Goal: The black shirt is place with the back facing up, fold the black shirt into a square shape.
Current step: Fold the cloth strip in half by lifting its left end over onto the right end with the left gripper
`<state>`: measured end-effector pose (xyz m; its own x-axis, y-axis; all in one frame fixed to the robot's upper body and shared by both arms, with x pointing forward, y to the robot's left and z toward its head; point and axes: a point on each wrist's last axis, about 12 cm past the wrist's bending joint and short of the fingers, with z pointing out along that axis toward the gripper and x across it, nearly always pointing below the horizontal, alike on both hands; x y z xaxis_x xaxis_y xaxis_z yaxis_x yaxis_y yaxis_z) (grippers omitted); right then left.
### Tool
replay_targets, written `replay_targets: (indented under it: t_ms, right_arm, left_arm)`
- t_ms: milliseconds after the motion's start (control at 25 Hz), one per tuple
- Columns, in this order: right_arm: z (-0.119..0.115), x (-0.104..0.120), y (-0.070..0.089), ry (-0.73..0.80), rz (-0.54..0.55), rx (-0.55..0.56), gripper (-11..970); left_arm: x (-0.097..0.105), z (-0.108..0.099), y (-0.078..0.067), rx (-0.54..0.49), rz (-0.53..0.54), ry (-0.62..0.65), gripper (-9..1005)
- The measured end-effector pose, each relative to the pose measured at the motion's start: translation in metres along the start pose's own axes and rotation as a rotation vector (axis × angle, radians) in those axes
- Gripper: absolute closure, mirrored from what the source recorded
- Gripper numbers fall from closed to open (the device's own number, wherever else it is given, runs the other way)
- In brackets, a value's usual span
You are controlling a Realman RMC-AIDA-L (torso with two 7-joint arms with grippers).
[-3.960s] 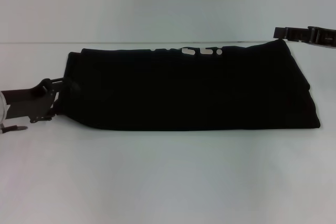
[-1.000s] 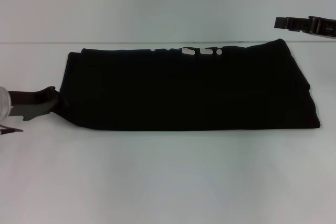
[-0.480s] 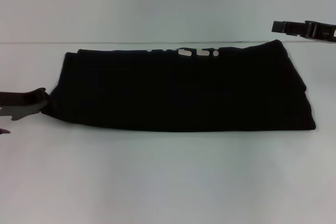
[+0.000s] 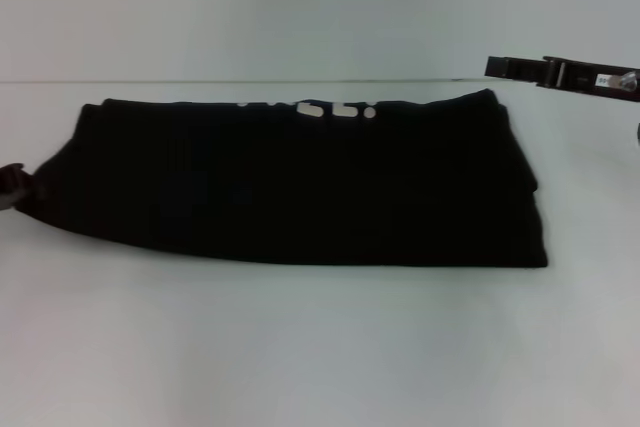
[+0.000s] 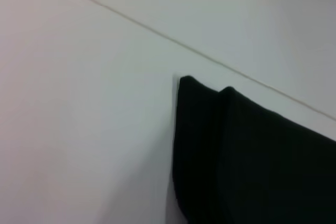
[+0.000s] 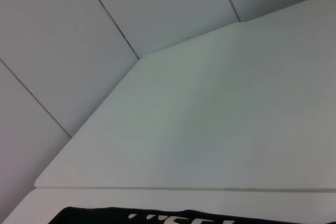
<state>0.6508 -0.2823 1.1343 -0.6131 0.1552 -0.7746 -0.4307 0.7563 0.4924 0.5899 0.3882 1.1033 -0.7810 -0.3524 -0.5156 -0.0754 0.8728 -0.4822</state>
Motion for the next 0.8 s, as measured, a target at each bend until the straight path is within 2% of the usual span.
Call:
replay_targets:
  t_ms: [400,520,600,800]
  right_arm:
    - [0.007,-0.001,0.006,-0.014,0.004,-0.011,352]
    - [0.008,-0.002,0.007,-0.018,0.003,-0.013,353]
    - [0.007,-0.003,0.007,-0.022,0.002,-0.012,352]
    - [0.006,-0.006,0.005,-0.027,-0.003,-0.005,352]
  left_arm:
    - [-0.007,-0.030,0.022,-0.073,0.015,-0.039,990]
    - [-0.007,-0.033,0.026,-0.083,0.011,-0.044,990]
    - [-0.009,-0.045,0.036,-0.126,0.007,-0.055,990]
    - [-0.015,-0.059,0.044,-0.179,0.031,-0.066,989]
